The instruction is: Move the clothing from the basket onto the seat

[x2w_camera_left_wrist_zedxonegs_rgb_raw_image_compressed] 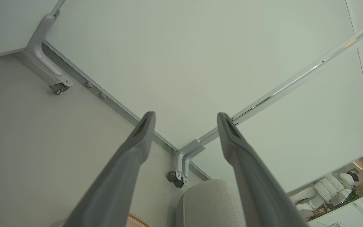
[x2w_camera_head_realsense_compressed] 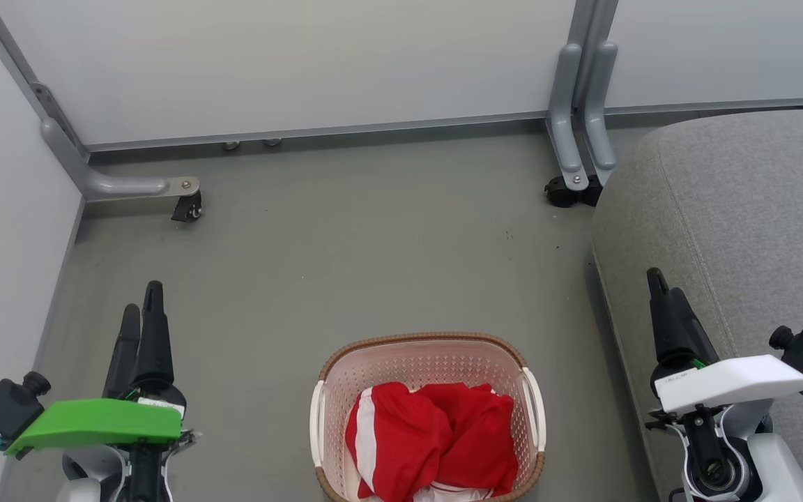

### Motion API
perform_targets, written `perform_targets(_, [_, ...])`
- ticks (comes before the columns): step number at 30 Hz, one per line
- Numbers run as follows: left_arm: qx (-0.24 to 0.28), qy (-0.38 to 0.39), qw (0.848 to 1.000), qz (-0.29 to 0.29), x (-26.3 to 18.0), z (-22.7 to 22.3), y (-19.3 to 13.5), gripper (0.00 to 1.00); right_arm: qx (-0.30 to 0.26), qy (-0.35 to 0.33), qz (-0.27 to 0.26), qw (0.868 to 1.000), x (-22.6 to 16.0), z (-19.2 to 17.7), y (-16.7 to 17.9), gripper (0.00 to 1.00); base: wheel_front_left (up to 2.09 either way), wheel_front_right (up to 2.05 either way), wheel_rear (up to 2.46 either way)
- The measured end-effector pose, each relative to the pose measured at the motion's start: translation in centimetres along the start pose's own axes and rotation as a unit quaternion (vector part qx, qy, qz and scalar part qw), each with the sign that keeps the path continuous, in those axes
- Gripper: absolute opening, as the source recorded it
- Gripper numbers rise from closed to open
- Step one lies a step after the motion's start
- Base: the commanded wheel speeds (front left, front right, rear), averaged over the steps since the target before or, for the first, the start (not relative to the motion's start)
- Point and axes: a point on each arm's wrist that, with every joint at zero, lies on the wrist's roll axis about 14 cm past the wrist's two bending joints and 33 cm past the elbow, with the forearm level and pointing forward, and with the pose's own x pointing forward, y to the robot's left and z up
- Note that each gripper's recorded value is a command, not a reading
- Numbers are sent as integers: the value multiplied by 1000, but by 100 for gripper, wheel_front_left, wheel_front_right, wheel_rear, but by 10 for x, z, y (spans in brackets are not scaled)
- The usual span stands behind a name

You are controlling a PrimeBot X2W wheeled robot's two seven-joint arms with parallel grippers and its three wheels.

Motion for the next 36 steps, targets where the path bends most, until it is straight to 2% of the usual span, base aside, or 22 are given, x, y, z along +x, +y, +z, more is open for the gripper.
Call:
perform_targets(17, [131, 8, 991, -21, -1, -6, -6, 100, -133, 4, 22, 991, 1, -8, 9, 100, 0, 0, 0])
perform_targets(25, [189, 12, 982, -22, -3, -9, -2, 100, -189, 8, 28, 981, 1, -12, 9, 100, 0, 0, 0])
perform_targets(36, [249, 16, 968, -27, -4, -13, 0, 100, -241, 16, 38, 970, 3, -20, 11, 100, 0, 0, 0])
